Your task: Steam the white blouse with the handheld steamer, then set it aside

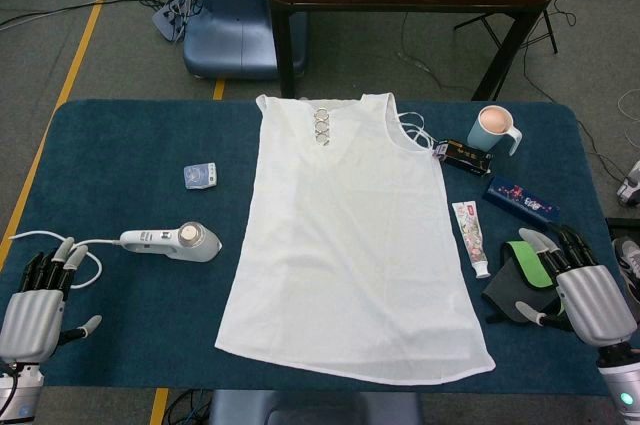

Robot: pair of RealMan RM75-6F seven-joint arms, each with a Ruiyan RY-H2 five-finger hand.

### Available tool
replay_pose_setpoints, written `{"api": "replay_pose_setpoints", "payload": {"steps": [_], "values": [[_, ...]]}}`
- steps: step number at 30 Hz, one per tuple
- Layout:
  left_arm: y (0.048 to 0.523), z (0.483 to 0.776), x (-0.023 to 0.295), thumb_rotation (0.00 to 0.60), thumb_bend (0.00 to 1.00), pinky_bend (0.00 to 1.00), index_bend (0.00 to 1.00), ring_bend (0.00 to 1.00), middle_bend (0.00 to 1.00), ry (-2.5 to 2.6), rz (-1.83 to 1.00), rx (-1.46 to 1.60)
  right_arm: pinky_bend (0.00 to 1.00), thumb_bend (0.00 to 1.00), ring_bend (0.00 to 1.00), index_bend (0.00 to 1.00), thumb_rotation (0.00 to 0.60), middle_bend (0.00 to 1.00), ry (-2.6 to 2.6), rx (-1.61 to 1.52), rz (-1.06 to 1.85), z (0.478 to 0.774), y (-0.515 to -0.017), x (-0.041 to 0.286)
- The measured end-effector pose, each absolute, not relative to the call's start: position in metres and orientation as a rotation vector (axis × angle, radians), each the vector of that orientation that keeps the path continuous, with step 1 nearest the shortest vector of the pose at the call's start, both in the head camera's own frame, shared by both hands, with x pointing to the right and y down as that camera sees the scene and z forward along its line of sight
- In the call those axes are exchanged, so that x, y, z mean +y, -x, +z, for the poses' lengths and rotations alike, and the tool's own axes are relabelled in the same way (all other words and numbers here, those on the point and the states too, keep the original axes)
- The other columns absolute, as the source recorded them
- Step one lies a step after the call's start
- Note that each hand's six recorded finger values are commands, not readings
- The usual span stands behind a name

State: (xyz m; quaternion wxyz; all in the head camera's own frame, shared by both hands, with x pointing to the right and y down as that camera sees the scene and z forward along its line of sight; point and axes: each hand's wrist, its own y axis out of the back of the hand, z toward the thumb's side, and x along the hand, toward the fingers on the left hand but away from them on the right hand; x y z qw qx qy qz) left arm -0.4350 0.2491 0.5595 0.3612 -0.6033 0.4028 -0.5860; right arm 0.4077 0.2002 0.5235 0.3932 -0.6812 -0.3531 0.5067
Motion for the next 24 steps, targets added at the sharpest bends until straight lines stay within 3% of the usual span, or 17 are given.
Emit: {"api": "replay_pose_setpoints", "payload": {"steps": [7, 13, 24], "values": [[0.431, 0.563, 0.244, 0.6, 0.0, 0.01, 0.0, 0.0, 0.0, 1.567, -1.502, 1.019, 0.0, 0.13, 0.01, 0.01, 0.6, 0.17, 1.698, -0.919, 1.26, 0.514, -0.41, 0.193], [0.419, 0.568, 0.221, 0.6, 0.0, 0.01, 0.0, 0.0, 0.0, 1.586, -1.45, 0.991, 0.0, 0.13, 0.01, 0.01, 0.6, 0.17, 1.64, -0.935, 1.218, 0.495, -0.408, 0.177], [0.378, 0.606, 0.173, 0.6, 0.0, 0.01, 0.05, 0.0, 0.0, 1.613, -1.446, 0.837, 0.0, 0.13, 0.01, 0.01, 0.6, 0.17, 1.617, -0.938, 1.226, 0.484, -0.407, 0.173]]}}
